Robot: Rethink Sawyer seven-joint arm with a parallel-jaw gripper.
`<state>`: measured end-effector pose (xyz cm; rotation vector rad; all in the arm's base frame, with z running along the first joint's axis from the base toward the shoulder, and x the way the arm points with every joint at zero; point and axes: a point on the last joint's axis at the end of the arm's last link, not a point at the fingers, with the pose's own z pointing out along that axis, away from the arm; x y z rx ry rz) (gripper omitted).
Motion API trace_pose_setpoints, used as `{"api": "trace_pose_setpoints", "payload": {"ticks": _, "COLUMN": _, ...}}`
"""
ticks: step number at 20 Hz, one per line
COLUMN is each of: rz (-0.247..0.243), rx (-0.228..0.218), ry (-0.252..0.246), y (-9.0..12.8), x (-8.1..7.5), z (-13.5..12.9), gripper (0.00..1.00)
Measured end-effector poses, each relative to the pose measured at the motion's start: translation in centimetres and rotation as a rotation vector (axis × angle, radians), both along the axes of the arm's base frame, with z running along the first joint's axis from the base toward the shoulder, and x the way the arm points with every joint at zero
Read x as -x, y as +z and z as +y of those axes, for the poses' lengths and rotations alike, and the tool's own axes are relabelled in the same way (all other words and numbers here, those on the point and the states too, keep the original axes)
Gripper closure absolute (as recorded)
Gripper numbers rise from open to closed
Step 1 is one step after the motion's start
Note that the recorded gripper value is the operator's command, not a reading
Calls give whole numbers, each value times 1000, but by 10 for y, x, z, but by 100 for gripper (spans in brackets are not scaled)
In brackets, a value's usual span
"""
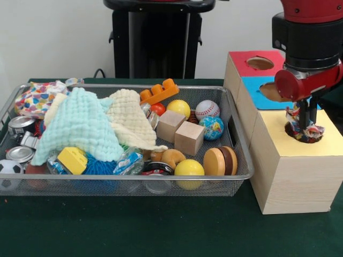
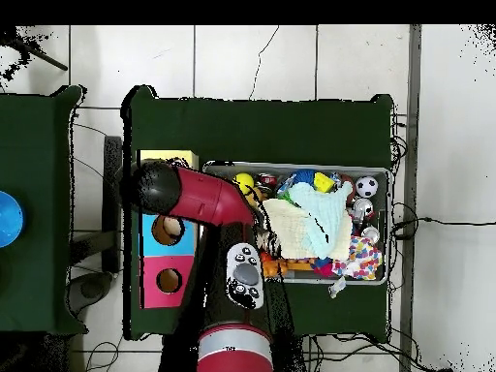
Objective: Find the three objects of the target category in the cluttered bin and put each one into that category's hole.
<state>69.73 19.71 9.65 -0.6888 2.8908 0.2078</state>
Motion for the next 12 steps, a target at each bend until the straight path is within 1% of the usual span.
{"api": "trace_pose_setpoints", "payload": {"ticks": 6, "rz": 13, "rx": -3, "ry": -13, "y": 5, "x": 11, "z": -8, "gripper": 100}}
{"api": "trace_pose_setpoints", "payload": {"ticks": 8, "rz": 11, "rx": -1, "ry": -16, "y": 4, "x": 12, "z": -10, "gripper": 100}}
{"api": "trace_pose_setpoints", "payload": {"ticks": 12, "rz": -16, "rx": 11, "ry": -28, "y": -2, "x": 9, "z": -14, "gripper": 100}}
